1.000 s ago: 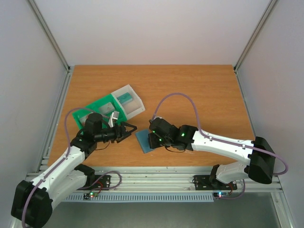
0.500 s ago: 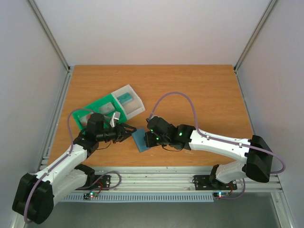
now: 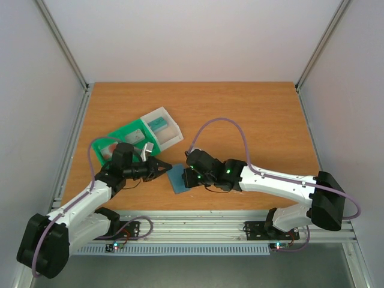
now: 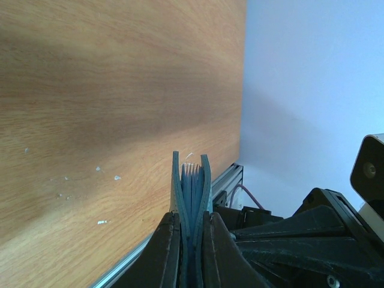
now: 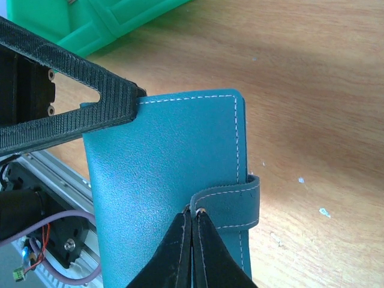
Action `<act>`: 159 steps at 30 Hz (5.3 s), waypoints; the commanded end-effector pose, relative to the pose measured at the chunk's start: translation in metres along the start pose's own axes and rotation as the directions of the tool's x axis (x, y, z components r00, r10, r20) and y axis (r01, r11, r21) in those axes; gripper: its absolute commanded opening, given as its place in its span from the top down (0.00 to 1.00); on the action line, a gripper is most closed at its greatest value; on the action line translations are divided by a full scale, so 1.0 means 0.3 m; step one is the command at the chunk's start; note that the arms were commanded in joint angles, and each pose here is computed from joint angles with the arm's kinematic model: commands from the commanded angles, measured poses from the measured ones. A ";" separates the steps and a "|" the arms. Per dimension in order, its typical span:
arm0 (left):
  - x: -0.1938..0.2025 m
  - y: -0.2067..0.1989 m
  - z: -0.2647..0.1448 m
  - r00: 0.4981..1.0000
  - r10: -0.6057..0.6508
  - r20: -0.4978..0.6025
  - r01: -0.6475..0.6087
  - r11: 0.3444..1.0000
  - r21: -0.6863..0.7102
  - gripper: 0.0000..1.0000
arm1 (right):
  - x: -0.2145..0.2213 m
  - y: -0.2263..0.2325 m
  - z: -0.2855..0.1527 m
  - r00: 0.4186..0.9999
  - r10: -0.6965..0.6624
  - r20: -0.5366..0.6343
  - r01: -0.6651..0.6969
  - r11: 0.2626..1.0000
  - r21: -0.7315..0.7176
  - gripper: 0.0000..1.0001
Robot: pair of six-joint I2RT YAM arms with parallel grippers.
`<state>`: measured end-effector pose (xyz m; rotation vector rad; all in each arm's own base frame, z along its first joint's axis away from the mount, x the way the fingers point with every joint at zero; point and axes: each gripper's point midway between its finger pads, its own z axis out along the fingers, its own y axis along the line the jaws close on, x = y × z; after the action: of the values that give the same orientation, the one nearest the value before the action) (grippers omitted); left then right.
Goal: Take the credit cards out of the card holder
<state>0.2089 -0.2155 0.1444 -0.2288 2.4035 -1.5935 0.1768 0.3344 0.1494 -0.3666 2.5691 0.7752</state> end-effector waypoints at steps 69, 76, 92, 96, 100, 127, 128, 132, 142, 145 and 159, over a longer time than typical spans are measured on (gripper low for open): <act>0.079 0.227 0.029 0.995 0.002 -0.096 -0.021 0.981 -0.191 0.51 | 0.042 0.013 0.028 0.995 0.098 -0.012 -0.098 0.966 -0.240 0.99; 0.075 0.236 0.034 0.994 0.000 -0.106 -0.022 0.978 -0.208 0.62 | 0.058 -0.051 0.024 0.995 0.100 0.006 -0.097 0.980 -0.171 0.99; 0.066 0.235 0.028 0.996 -0.004 -0.086 -0.015 0.975 -0.220 0.61 | 0.147 -0.350 0.008 0.996 0.089 0.025 -0.092 0.979 0.183 0.99; 0.066 0.255 0.032 0.996 -0.008 -0.088 -0.013 0.971 -0.239 0.50 | 0.169 -0.371 0.025 0.994 0.104 0.015 -0.105 0.977 0.187 0.99; 0.063 0.262 0.043 0.995 -0.009 -0.098 -0.015 0.971 -0.238 0.47 | 0.174 -0.371 0.038 0.995 0.104 0.006 -0.103 0.977 0.186 0.99; 0.066 0.284 0.077 0.995 -0.030 -0.091 0.013 0.984 -0.177 0.70 | 0.210 -0.423 0.074 0.988 0.150 -0.020 -0.141 0.962 0.233 0.99; 0.064 0.276 0.077 0.996 -0.031 -0.088 0.016 0.986 -0.164 0.72 | 0.209 -0.422 0.075 0.988 0.151 -0.019 -0.143 0.962 0.231 0.99; 0.064 0.263 0.083 0.995 -0.044 -0.086 0.032 0.990 -0.136 0.76 | 0.208 -0.411 0.079 0.988 0.151 -0.024 -0.143 0.966 0.215 0.99; 0.061 0.228 0.073 0.996 -0.046 -0.077 0.037 0.994 -0.106 0.99 | 0.173 -0.346 0.014 0.987 0.153 -0.048 -0.142 0.973 0.184 0.85; 0.056 0.220 0.066 0.997 -0.042 -0.065 0.034 0.993 -0.112 1.00 | 0.154 -0.310 -0.013 0.986 0.154 -0.057 -0.143 0.977 0.158 0.74; 0.072 0.233 0.038 0.998 -0.046 -0.046 0.038 0.988 -0.152 0.99 | 0.112 -0.061 -0.010 0.984 0.132 -0.120 -0.142 0.986 -0.083 0.52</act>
<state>0.1937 -0.2035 0.0696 -0.3021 2.5938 -1.4513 0.1560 0.2881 0.1125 -0.2334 2.7169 0.8464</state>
